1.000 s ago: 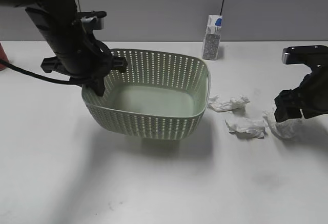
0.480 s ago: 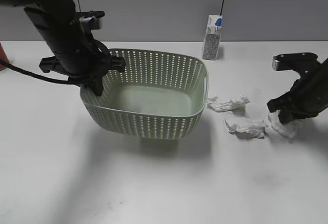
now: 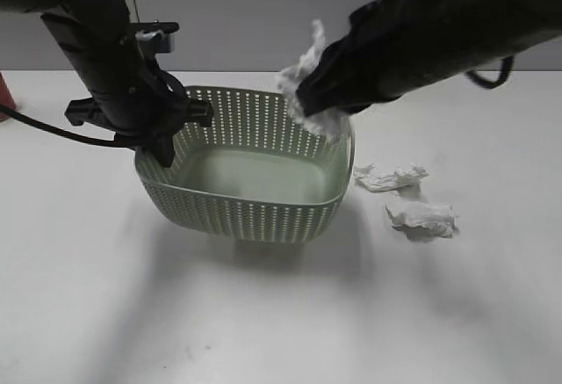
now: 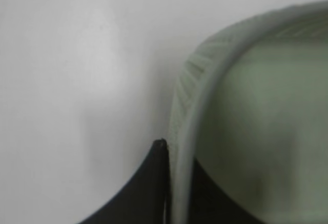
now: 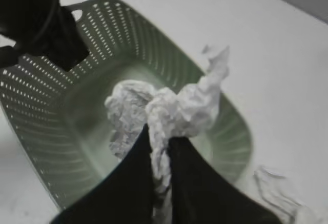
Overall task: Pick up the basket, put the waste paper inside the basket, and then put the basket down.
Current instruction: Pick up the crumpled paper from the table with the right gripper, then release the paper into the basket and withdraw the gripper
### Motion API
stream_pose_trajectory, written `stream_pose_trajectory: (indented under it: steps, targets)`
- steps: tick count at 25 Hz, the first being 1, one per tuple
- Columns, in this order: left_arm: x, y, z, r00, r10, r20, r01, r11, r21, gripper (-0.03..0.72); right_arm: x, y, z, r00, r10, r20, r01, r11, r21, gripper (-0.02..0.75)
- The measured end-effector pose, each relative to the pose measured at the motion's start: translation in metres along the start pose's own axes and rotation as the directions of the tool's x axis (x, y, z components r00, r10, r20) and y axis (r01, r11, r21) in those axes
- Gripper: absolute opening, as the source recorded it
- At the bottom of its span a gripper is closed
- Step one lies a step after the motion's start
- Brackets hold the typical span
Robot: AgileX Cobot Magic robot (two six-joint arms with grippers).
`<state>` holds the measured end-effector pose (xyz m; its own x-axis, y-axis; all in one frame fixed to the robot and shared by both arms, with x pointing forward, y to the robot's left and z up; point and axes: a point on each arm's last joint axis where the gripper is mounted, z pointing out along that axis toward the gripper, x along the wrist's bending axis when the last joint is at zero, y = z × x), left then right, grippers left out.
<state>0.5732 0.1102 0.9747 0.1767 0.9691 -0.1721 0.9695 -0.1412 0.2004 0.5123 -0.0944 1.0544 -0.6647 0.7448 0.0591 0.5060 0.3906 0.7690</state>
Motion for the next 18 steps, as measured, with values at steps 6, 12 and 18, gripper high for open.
stream_pose_trajectory:
  steps: [6, 12, 18]
  targets:
    - [0.001, -0.001, 0.0, 1.0, -0.001, -0.004, 0.001, 1.0, 0.013, 0.003, 0.006, -0.011, 0.045, 0.996, 0.048, -0.071, -0.03, 0.971, 0.236, 0.566]
    - [0.003, -0.001, 0.001, 1.0, -0.016, -0.016, 0.017, 1.0, 0.016, 0.003, -0.039, 0.02, -0.007, 0.989, 0.115, 0.095, -0.125, 0.986, 0.108, 0.59]
    - [0.005, 0.0, 0.0, 1.0, -0.013, -0.026, 0.014, 1.0, 0.016, 0.003, -0.122, -0.032, 0.032, 0.924, 0.275, 0.266, -0.324, 0.932, 0.164, 0.59]
